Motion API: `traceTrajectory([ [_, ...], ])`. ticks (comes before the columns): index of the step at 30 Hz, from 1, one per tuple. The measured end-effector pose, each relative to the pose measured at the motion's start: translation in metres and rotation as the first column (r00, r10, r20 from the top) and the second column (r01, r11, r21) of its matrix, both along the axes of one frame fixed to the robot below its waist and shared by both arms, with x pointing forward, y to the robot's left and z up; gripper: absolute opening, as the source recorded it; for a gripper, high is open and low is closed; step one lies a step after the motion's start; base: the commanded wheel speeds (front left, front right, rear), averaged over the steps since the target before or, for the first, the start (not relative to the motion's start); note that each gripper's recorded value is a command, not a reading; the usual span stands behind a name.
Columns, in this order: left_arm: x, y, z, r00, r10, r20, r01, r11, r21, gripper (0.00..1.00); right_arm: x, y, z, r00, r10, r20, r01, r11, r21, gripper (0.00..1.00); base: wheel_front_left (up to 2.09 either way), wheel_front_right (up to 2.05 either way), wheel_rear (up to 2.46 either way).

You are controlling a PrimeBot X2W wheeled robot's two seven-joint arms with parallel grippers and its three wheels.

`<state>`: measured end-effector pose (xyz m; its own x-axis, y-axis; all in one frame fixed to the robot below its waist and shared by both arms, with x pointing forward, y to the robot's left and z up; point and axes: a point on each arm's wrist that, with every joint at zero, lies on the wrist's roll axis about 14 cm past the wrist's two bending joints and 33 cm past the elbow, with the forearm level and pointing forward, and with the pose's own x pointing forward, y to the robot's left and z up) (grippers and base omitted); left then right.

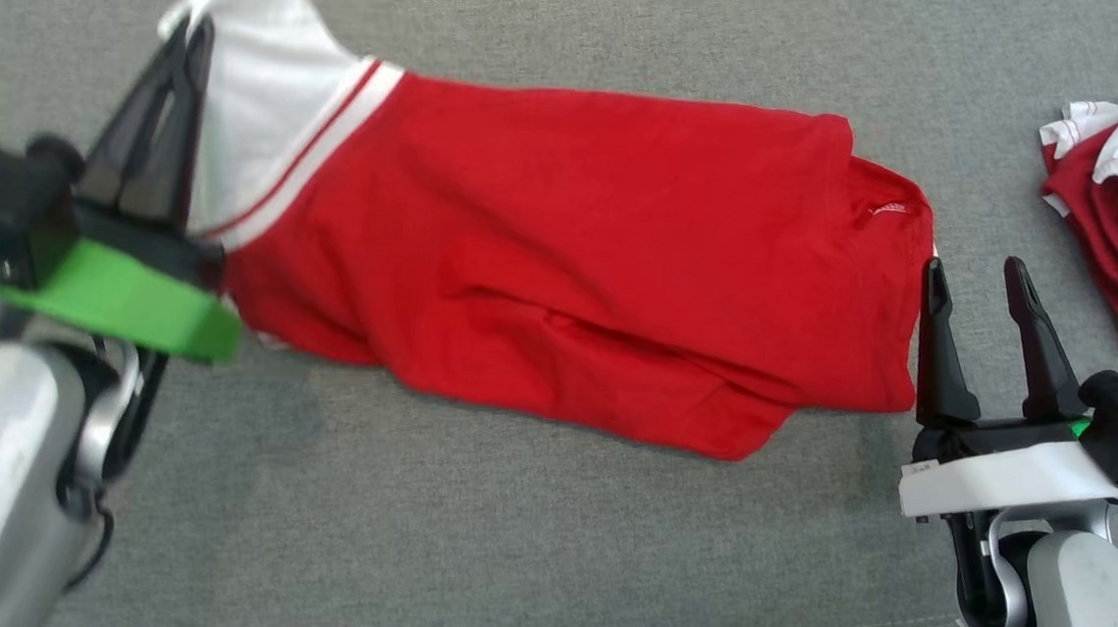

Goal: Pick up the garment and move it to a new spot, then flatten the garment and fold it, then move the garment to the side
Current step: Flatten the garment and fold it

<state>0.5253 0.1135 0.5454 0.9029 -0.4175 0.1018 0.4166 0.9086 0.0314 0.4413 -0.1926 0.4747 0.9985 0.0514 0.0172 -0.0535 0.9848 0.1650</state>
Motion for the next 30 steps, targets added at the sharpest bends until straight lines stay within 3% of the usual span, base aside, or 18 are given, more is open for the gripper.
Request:
traceTrajectory([
  [9, -0.103, 0.030, -0.082, 0.944, 0.179, -0.276, -0.221, 0.967, -0.129, 0.00, 0.002, 0.011, -0.001, 0.999, 0.034, -0.027, -0.033, 0.999, 0.007, 1.00, 0.00, 0.00, 0.00],
  [18, -0.144, 0.028, -0.131, 0.869, 0.215, -0.445, -0.318, 0.933, -0.169, 0.00, 0.006, 0.026, 0.006, 0.997, 0.076, -0.024, -0.076, 0.997, 0.019, 1.00, 0.00, 0.00, 0.00],
  [19, -0.145, 0.026, -0.133, 0.865, 0.212, -0.455, -0.325, 0.927, -0.188, 0.28, 0.006, 0.026, 0.007, 0.997, 0.078, -0.022, -0.077, 0.997, 0.019, 1.00, 0.00, 0.00, 0.00],
  [20, -0.146, 0.026, -0.135, 0.860, 0.214, -0.462, -0.334, 0.922, -0.195, 0.83, 0.006, 0.027, 0.008, 0.997, 0.080, -0.020, -0.079, 0.997, 0.020, 1.00, 0.00, 0.00, 0.00],
  [21, -0.145, 0.028, -0.135, 0.858, 0.225, -0.462, -0.348, 0.916, -0.201, 1.00, 0.005, 0.027, 0.009, 0.997, 0.080, -0.017, -0.080, 0.997, 0.021, 1.00, 0.00, 0.00, 0.00],
  [23, -0.139, 0.032, -0.125, 0.867, 0.240, -0.437, -0.369, 0.898, -0.239, 1.00, 0.005, 0.027, 0.013, 0.997, 0.077, -0.006, -0.076, 0.997, 0.021, 1.00, 0.00, 0.00, 0.00],
  [30, -0.122, 0.049, -0.086, 0.913, 0.293, -0.283, -0.363, 0.901, -0.238, 1.00, 0.002, 0.025, 0.021, 0.998, 0.064, 0.019, -0.064, 0.998, 0.006, 1.00, 0.00, 0.00, 0.00],
])
